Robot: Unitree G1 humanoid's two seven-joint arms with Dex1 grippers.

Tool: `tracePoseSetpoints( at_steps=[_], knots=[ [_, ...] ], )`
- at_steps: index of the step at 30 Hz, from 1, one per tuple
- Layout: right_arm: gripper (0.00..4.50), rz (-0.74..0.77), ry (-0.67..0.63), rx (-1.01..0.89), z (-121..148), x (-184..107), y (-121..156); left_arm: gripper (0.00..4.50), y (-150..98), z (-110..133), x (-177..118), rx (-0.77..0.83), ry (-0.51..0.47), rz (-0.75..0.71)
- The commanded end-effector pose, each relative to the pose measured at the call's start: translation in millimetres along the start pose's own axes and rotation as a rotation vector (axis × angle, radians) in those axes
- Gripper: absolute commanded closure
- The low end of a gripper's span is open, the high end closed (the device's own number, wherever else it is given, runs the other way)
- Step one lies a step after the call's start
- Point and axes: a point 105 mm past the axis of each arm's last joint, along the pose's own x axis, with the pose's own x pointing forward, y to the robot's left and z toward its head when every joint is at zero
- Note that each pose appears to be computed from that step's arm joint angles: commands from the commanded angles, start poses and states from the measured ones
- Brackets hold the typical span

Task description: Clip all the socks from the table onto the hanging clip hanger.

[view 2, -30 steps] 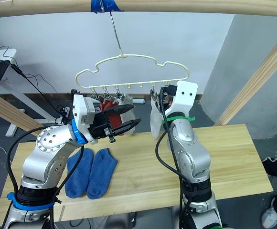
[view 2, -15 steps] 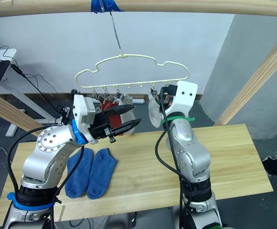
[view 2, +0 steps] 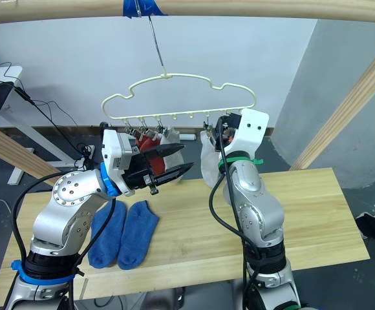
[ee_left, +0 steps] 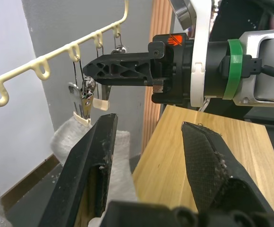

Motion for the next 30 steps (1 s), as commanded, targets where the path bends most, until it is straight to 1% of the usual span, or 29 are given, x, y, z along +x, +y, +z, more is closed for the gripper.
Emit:
tracePoseSetpoints(
  at_steps=[1,5,6,8,9,10,12,13,14,20,26,29,30],
  knots=[
    [2.13,0.121,-0.115,0.176,38.3,-7.7,47.8,2.13,-1.2,8.6,1.0,0.039,-0.023,-0.01],
    [2.13,0.12,-0.114,0.178,38.0,-7.4,47.8,2.13,-1.3,8.2,0.8,0.039,-0.022,-0.009],
    [2.29,0.12,-0.114,0.177,37.9,-7.3,47.7,2.13,-1.3,8.0,0.7,0.039,-0.022,-0.009],
    [2.69,0.119,-0.115,0.176,37.9,-7.2,47.5,2.13,-1.3,7.8,0.7,0.039,-0.021,-0.009],
    [3.0,0.118,-0.115,0.175,37.7,-7.1,47.1,2.13,-1.3,7.6,0.7,0.038,-0.021,-0.009],
    [3.43,0.118,-0.116,0.174,37.6,-7.1,46.8,2.13,-1.5,7.6,0.6,0.038,-0.021,-0.01],
    [4.04,0.12,-0.12,0.17,38.3,-7.1,46.8,2.13,-1.9,7.4,0.1,0.032,-0.021,-0.011],
    [4.19,0.119,-0.122,0.166,38.6,-6.9,46.5,2.13,-2.2,7.1,-0.2,0.024,-0.022,-0.011],
    [4.48,0.119,-0.123,0.164,38.8,-6.8,46.2,2.13,-2.4,6.9,-0.5,0.018,-0.022,-0.011],
    [4.49,0.117,-0.129,0.154,39.5,-6.1,44.2,2.13,-2.9,1.1,-5.4,-0.026,-0.005,0.03],
    [4.49,0.121,-0.139,0.13,41.1,-4.7,42.5,2.13,-2.9,-13.1,-15.2,-0.068,0.037,0.129],
    [4.49,0.12,-0.143,0.121,41.8,-3.6,41.0,2.13,0.6,-33.2,-25.9,-0.173,0.083,0.274],
    [4.5,0.12,-0.143,0.118,41.9,-3.3,40.7,1.96,0.1,-39.2,-29.2,-0.216,0.088,0.321]
  ],
)
